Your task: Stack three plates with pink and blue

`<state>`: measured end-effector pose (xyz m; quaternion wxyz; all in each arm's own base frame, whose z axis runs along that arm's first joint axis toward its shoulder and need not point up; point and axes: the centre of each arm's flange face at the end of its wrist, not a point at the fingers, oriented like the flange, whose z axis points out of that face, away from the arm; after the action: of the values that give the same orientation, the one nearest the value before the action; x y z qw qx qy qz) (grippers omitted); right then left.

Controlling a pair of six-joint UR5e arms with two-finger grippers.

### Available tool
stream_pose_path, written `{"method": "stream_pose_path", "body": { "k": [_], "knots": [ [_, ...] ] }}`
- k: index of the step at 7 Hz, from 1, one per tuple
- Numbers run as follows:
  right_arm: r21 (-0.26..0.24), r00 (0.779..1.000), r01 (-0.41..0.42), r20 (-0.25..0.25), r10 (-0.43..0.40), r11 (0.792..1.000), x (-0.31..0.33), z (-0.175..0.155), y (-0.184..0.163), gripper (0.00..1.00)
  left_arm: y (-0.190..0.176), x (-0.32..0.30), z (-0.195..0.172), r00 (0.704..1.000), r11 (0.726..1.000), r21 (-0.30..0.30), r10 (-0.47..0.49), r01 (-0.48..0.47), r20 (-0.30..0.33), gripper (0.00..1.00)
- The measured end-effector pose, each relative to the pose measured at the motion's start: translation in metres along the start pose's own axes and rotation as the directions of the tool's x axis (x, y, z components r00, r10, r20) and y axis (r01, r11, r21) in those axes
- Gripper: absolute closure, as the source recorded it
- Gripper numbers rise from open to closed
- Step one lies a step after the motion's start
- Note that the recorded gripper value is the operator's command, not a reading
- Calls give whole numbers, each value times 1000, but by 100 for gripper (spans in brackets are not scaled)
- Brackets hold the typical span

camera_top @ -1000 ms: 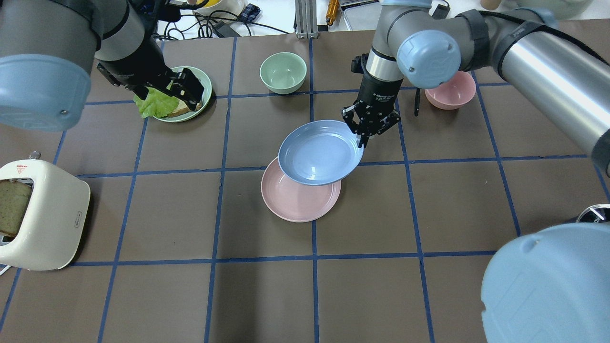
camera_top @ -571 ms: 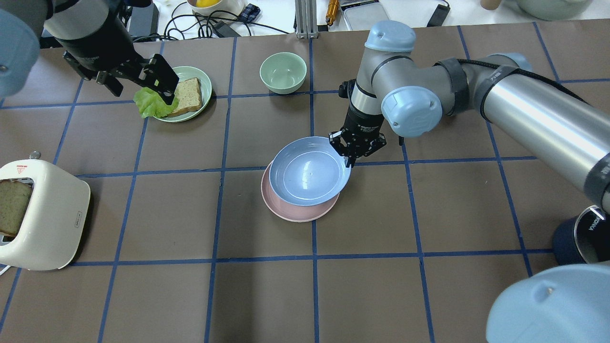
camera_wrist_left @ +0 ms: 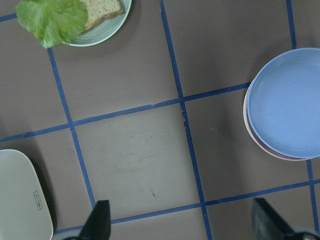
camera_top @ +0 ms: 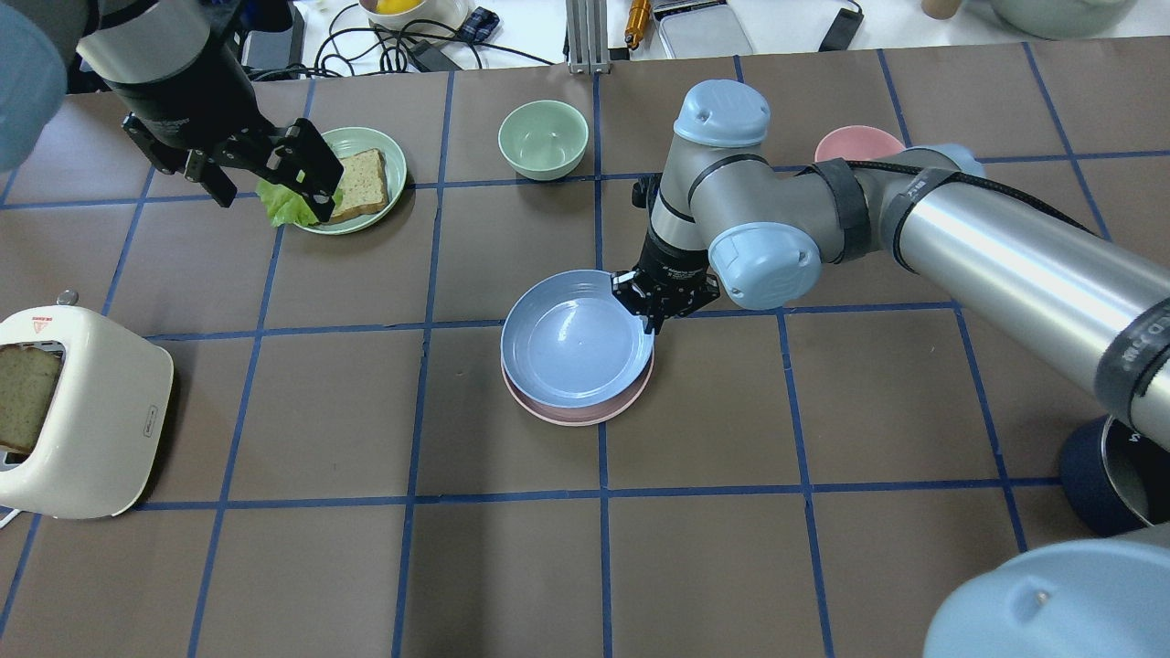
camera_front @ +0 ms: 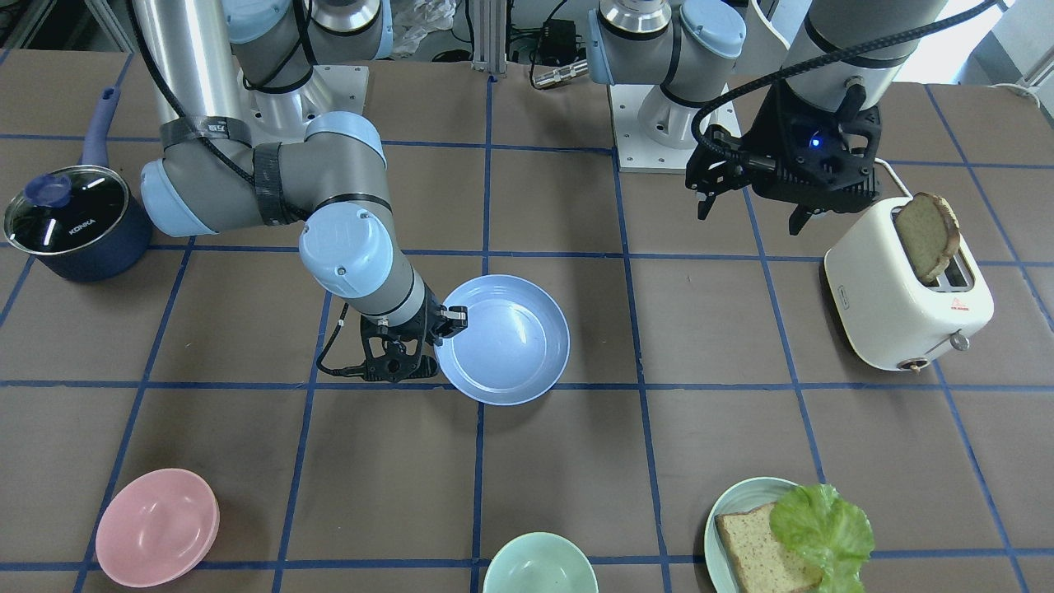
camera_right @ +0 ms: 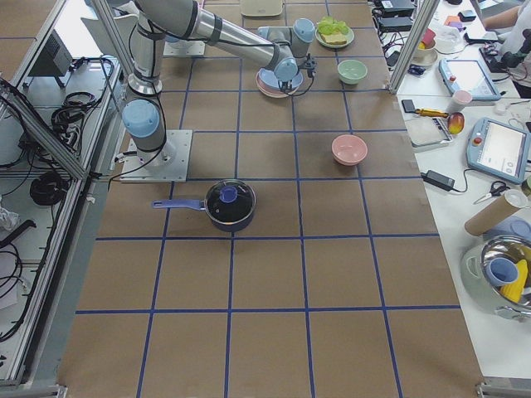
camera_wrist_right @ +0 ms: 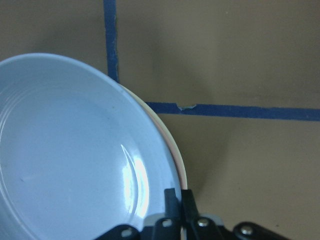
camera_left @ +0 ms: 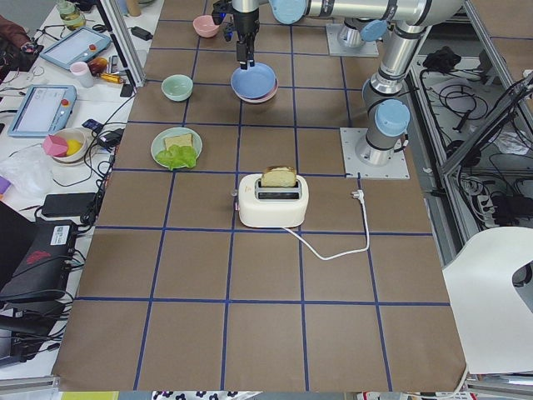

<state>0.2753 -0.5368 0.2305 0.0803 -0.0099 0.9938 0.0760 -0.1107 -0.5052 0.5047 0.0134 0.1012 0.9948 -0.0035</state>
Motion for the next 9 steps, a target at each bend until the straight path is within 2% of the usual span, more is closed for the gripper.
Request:
{"method": "stream_pose_path", "body": {
  "k": [2, 3, 6, 9],
  "knots": [
    [38, 1000, 0, -30, 1, 999, 4, -14, -5, 0, 2, 0, -1, 1000, 1000, 16, 5, -6, 7, 0],
    [68, 999, 0, -37, 3, 998, 6, -33, -10, 0, 2, 1, -3, 1000, 1000, 23, 7, -7, 7, 0],
    [182, 994, 23, -108, -3, 983, 10, -147, -8, 0, 4, 2, -10, 1000, 999, 39, 5, -5, 6, 0],
    [215, 991, 33, -130, -5, 976, 53, -268, 46, 0, 3, 1, -5, 1000, 1000, 29, 4, -4, 2, 0]
  ]
}}
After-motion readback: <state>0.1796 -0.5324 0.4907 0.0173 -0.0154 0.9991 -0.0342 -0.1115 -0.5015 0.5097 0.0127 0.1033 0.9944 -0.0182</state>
